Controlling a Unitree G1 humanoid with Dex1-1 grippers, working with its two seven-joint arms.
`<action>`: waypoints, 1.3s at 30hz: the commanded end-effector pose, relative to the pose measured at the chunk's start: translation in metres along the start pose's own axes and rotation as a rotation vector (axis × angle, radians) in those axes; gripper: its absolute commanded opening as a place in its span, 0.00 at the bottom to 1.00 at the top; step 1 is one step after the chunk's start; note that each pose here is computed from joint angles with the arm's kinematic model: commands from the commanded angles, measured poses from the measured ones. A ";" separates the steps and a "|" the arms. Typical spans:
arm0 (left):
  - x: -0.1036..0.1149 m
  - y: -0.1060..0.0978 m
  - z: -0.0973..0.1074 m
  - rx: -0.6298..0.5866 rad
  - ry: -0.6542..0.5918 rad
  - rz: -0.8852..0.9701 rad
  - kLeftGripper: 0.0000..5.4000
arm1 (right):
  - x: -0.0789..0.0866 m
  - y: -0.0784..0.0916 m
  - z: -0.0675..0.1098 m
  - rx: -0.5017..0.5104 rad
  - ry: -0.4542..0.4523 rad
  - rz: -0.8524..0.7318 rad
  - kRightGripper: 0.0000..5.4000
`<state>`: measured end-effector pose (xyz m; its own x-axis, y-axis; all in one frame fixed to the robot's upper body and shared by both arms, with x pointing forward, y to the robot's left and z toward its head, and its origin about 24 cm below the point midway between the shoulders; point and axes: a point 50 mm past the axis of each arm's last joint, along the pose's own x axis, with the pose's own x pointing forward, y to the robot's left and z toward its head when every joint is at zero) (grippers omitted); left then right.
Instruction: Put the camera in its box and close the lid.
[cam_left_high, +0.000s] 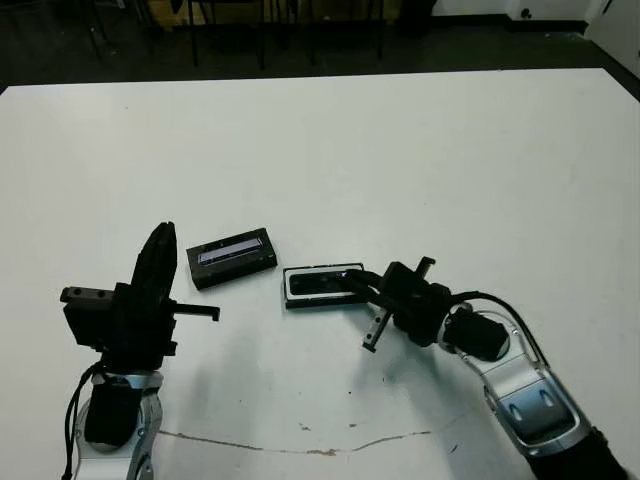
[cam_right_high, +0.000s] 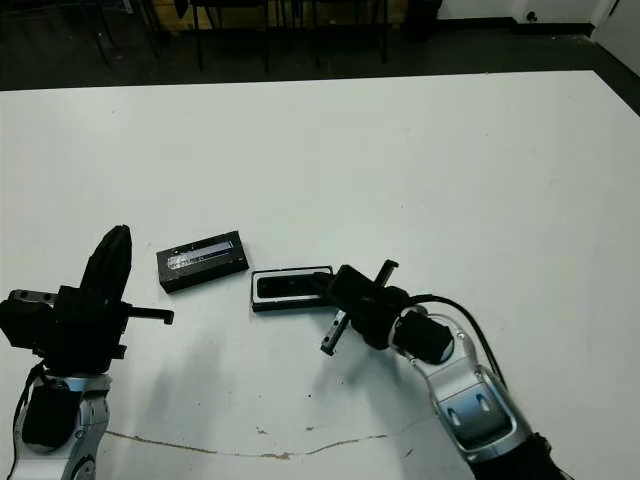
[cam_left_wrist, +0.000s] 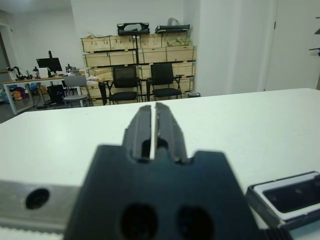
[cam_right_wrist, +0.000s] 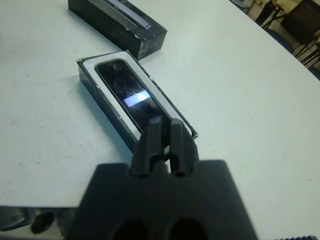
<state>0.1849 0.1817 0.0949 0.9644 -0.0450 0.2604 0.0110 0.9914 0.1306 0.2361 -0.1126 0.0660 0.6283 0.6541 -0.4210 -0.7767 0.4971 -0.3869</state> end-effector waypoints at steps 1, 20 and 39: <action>-0.012 0.003 -0.010 0.002 0.080 0.003 0.00 | -0.010 0.004 -0.039 0.085 0.189 0.029 0.00; -0.012 0.006 -0.010 0.007 0.079 0.009 0.00 | -0.037 -0.073 -0.008 0.329 -0.181 -0.347 0.00; 0.044 0.067 0.017 0.383 0.183 -0.210 0.04 | -0.038 -0.077 -0.033 0.433 -0.192 -0.390 0.00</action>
<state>0.2169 0.2369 0.1289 0.9824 -0.1680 0.0813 0.1083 0.8677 0.4852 0.2745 -0.1894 0.0876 0.8822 0.4551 -0.1210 -0.4665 0.8795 -0.0940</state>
